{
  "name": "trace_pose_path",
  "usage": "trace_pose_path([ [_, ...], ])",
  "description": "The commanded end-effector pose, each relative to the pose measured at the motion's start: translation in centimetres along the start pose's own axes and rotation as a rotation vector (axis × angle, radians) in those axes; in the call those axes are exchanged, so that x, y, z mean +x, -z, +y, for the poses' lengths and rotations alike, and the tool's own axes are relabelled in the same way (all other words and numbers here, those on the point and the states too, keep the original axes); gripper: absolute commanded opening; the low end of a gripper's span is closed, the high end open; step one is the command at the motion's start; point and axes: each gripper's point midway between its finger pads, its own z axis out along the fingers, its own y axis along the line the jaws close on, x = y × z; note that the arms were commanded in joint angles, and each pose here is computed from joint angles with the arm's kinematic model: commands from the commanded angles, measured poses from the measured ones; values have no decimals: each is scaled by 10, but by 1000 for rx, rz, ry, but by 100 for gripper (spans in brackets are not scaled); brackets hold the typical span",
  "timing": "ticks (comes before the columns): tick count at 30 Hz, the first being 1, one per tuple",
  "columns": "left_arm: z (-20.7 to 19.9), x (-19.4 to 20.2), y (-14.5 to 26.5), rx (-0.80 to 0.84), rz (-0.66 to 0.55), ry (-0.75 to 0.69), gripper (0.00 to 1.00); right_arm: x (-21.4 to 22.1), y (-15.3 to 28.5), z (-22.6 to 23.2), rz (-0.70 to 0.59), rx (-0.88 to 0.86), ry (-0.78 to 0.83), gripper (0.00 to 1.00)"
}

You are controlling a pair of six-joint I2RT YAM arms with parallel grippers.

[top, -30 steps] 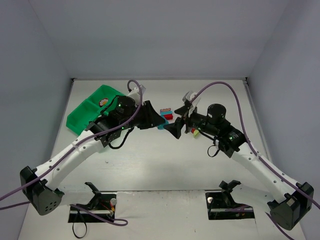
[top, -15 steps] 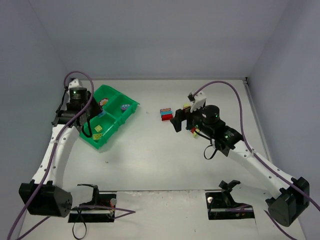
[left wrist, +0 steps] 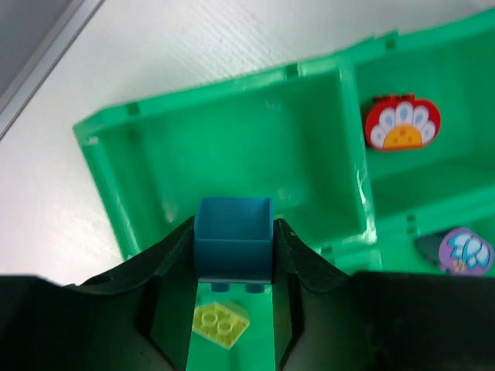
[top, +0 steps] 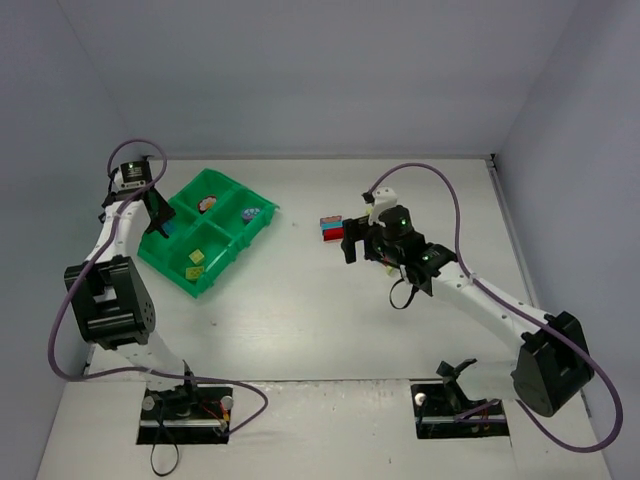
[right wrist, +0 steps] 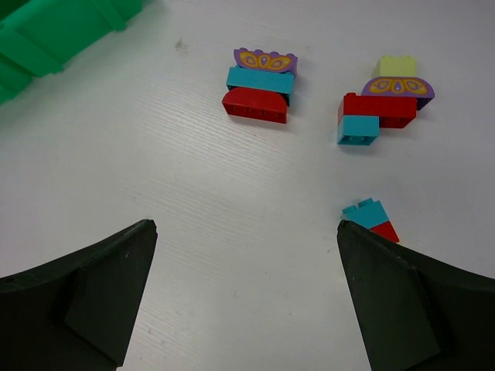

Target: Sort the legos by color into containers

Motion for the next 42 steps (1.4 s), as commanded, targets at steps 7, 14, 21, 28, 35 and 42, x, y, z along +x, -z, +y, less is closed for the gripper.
trace_pose_path([
  [7,-16,-42,-17,35,-106,19,26,-30,-15,-21,-74,132,-12,99],
  [14,-12,-38,-9,27,-104,40,50,-11,-16,-56,-23,241,-86,99],
  [21,-8,-42,7,17,-110,25,58,11,-20,-84,31,290,-200,98],
  [28,-21,-36,40,108,-97,-2,61,34,-20,-109,86,349,-194,97],
  [35,-78,1,81,239,-42,-138,67,56,-32,-113,192,276,-116,95],
  [42,-145,45,113,406,26,-305,72,85,-49,-112,310,208,-37,90],
])
